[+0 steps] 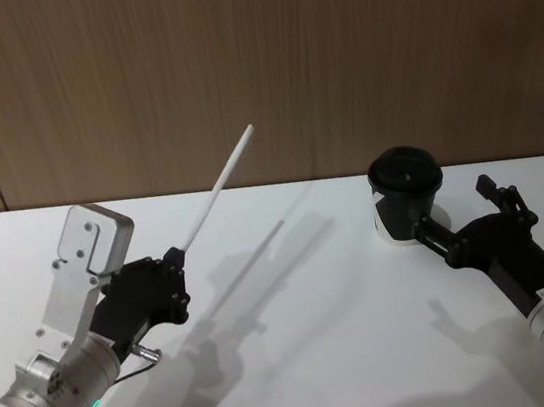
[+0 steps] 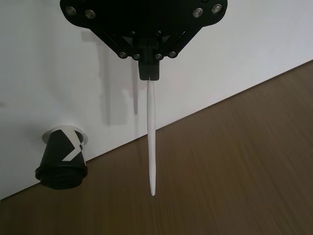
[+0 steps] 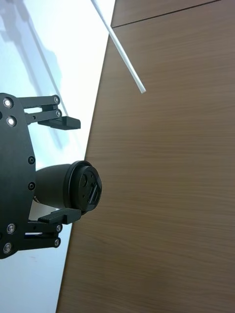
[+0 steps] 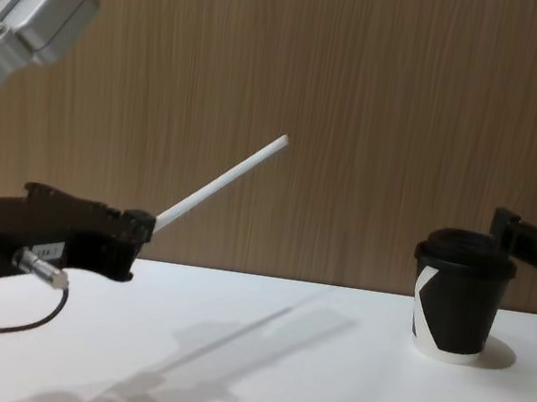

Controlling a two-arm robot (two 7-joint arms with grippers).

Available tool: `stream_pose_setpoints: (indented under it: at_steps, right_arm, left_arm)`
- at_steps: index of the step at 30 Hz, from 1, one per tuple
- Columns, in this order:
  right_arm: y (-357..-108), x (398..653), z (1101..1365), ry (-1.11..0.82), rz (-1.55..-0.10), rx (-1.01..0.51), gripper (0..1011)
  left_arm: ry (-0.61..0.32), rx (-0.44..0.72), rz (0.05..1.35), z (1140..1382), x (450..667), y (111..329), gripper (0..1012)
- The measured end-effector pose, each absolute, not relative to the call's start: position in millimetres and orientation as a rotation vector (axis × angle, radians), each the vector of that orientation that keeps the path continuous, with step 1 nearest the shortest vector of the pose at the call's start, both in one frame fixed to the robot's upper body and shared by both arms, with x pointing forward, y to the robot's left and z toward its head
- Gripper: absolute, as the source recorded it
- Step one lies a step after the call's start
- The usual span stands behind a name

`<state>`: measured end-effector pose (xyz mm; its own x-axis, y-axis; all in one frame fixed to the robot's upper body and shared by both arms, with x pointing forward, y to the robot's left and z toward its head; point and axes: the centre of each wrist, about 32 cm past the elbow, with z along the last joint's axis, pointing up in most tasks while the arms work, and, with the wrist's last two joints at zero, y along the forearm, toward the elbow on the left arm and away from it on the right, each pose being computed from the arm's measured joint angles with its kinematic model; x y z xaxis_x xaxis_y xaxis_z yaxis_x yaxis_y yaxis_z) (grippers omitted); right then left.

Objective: Pick up the straw with one hand, pass it to the other hand, and insert it into the cup.

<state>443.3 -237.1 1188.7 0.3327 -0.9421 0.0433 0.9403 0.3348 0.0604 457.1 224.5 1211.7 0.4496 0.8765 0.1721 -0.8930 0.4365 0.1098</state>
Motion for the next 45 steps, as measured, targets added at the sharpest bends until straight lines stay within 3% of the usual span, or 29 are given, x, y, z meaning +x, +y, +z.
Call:
stream_pose_setpoints:
  at_steps: [20, 45]
  right_arm:
    - [-237, 443, 1189, -0.075, -1.229, 0.026, 1001]
    - [-237, 443, 1189, -0.075, -1.229, 0.026, 1001]
  left_arm:
    - [-0.183, 0.175, 0.903, 1227, 473, 232, 0]
    - [-0.235, 0.098, 0.775, 1237, 482, 236, 0]
